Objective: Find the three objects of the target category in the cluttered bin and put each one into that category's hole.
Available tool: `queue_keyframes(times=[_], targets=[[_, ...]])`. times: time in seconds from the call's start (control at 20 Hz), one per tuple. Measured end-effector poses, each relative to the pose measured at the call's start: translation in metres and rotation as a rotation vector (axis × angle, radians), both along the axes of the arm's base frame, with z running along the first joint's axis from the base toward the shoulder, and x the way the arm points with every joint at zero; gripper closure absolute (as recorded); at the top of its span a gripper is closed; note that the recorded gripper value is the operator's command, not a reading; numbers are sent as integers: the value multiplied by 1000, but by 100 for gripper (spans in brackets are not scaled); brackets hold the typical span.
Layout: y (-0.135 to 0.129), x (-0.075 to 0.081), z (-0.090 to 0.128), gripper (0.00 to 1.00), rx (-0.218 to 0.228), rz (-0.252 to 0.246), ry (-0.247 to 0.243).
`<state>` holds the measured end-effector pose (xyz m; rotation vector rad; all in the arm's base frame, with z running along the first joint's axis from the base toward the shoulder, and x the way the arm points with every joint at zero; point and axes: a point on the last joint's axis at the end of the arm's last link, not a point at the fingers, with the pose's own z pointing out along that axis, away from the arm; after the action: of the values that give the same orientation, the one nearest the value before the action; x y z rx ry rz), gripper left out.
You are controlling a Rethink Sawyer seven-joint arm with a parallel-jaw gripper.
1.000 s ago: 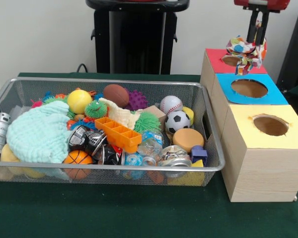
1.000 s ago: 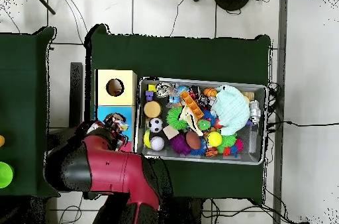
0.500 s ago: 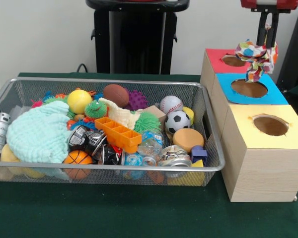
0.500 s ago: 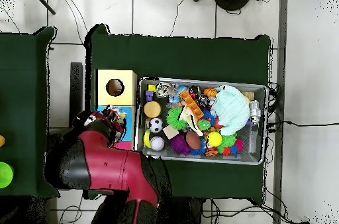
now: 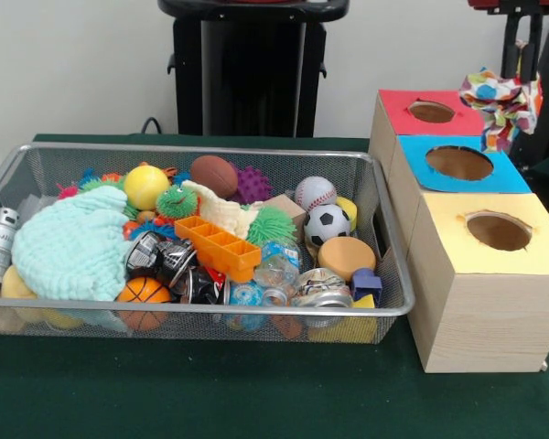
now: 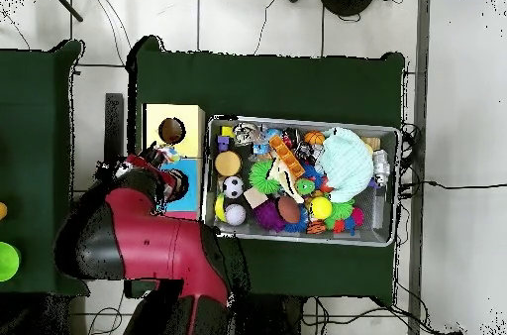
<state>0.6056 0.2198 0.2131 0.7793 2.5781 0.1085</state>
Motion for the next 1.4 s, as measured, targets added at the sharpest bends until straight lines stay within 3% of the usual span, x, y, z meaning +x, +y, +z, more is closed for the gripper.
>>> queue_keyframes(times=[0.35,0.65,0.8,1.0,1.4], targets=[[13,22,12,100,-6,23,-50],[-3,42,10,100,5,-1,-60],[-27,55,-4,100,17,-39,-41],[-45,60,-23,100,24,-67,-11],[-52,57,-45,100,21,-76,24]])
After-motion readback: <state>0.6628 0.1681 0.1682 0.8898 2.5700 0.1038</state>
